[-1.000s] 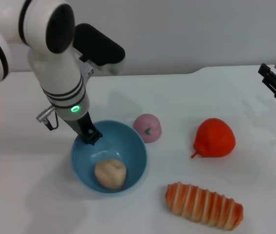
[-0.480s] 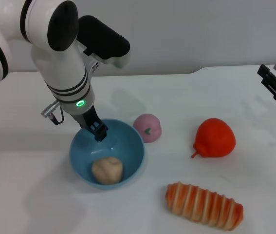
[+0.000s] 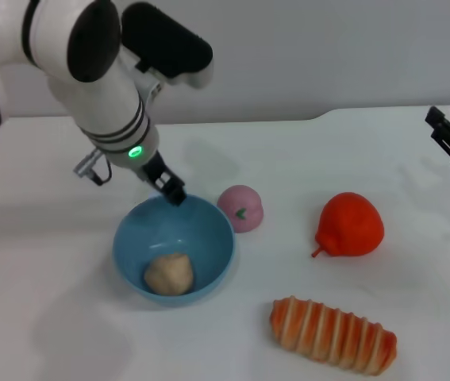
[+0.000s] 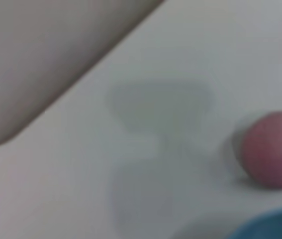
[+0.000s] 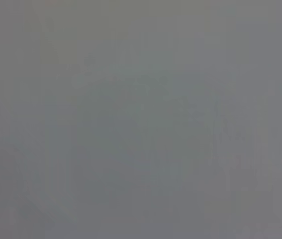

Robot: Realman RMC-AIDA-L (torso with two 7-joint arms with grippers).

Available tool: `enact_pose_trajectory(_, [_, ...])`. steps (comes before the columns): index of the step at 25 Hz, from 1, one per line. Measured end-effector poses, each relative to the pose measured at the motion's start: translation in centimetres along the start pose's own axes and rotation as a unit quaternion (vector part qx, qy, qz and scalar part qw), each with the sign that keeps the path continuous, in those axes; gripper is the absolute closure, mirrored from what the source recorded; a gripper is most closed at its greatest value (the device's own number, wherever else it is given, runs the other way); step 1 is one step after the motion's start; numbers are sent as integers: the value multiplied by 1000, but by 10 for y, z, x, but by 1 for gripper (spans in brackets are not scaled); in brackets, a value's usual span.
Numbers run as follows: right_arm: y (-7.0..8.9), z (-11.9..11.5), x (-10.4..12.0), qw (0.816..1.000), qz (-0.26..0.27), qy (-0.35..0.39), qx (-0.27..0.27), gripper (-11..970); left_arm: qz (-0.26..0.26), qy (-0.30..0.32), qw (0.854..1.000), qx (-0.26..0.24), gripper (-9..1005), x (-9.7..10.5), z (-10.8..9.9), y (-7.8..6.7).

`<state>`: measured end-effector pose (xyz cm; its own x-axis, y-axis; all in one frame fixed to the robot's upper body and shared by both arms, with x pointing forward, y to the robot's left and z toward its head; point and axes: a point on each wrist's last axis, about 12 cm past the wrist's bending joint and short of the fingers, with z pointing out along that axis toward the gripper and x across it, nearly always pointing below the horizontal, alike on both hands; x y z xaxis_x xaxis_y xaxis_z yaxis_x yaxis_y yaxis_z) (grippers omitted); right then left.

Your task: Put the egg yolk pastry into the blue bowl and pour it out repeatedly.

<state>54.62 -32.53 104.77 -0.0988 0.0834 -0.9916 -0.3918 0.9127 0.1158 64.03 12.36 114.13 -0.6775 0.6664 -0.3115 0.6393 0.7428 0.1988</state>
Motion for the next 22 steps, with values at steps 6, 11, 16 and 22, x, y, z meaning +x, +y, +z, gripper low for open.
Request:
enact_pose_trajectory(6, [-7, -7, 2, 998, -41, -25, 48, 504, -26, -107, 994, -11, 398, -6, -9, 11])
enact_pose_trajectory(11, [-9, -6, 0, 996, -69, -28, 59, 504, -53, -229, 971, -34, 399, -7, -13, 23])
enact_pose_trajectory(16, [-7, -1, 3, 991, -100, -36, 82, 504, -84, -339, 936, -44, 398, 0, -8, 23])
enact_pose_trajectory(22, [-10, -9, 9, 989, -67, -45, 121, 504, -152, -429, 889, -42, 397, 20, 0, 23])
